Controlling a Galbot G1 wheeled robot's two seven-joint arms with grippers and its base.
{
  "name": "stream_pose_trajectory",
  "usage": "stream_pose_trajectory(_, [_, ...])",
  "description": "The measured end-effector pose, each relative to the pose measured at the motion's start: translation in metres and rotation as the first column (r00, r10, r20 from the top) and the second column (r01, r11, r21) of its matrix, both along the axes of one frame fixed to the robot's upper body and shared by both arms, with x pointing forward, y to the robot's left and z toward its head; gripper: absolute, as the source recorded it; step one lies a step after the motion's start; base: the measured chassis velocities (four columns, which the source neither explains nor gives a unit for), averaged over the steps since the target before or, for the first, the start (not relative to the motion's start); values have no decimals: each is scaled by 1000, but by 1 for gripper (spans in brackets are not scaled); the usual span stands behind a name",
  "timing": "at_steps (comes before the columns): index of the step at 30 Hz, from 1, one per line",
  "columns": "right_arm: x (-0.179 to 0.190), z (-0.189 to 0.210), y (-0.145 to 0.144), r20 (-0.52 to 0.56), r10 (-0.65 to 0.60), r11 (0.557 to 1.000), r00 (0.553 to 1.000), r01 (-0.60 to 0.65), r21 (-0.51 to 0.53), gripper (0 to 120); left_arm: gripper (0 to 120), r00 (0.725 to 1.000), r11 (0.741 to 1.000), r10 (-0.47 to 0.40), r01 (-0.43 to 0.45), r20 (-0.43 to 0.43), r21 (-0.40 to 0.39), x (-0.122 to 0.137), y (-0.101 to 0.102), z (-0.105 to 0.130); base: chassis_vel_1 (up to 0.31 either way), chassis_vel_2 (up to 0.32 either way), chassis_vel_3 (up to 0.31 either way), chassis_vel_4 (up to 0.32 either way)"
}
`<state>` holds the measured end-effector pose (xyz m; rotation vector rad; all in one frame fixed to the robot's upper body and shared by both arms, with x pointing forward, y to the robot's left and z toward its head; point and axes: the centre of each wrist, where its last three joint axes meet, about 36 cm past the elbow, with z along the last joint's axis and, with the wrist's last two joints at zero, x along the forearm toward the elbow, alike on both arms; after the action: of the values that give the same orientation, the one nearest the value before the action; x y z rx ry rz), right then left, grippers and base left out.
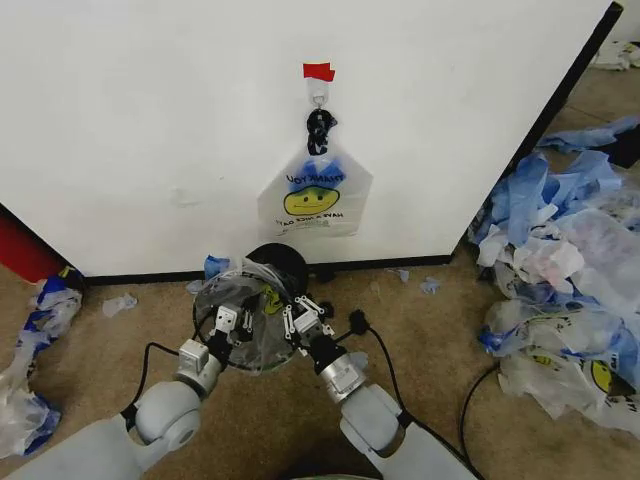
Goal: Pick up the garbage bag from the wall and place it over the trash bin.
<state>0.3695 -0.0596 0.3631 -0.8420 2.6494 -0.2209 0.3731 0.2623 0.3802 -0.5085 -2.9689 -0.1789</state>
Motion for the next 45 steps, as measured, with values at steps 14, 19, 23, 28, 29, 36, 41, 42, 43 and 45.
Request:
stream_pose_trajectory(14, [0, -2, 1, -7, 34, 999, 999, -34, 5, 0, 0, 985, 988, 143, -148, -94, -46, 45, -19, -4, 0, 0, 0, 0])
stream_pose_trajectory(19, [1, -3, 0, -9, 34, 999, 999, -34, 6, 0, 0, 984, 988, 145, -150, -102, -42, 49, -27, -8, 0, 0, 0, 0])
stream_pose_trajectory(23, [0, -4, -1, -15, 33, 999, 999, -33, 7, 0, 0, 984, 988, 145, -149, -105, -38, 53, -30, -12, 0, 0, 0, 0])
stream_pose_trajectory(28, [-2, -4, -3, -17, 36, 999, 999, -36, 8, 0, 0, 983, 987, 153, -157, -102, -28, 60, -30, -18, 0, 0, 0, 0])
stream_pose_trajectory(29, [-2, -4, -3, -17, 37, 999, 999, -37, 9, 0, 0, 983, 987, 154, -158, -101, -28, 62, -30, -19, 0, 0, 0, 0])
stream_pose_trajectory(36, [-4, -2, 0, -17, 47, 999, 999, -47, 18, 0, 0, 984, 987, 155, -158, -92, -26, 69, -32, -23, 0, 0, 0, 0])
stream_pose_trajectory(41, [-4, -1, -2, -16, 49, 999, 999, -49, 19, 0, 0, 984, 987, 156, -158, -84, -21, 74, -30, -25, 0, 0, 0, 0])
stream_pose_trajectory(42, [-4, -1, -2, -17, 48, 999, 999, -48, 18, 0, 0, 984, 987, 157, -159, -82, -21, 75, -30, -26, 0, 0, 0, 0])
stream_pose_trajectory(43, [-4, -1, -3, -18, 48, 999, 999, -48, 18, 0, 0, 984, 987, 157, -159, -81, -21, 76, -31, -27, 0, 0, 0, 0])
stream_pose_trajectory(45, [-4, -1, -3, -18, 49, 999, 999, -48, 18, 0, 0, 985, 987, 156, -158, -80, -20, 77, -31, -28, 0, 0, 0, 0])
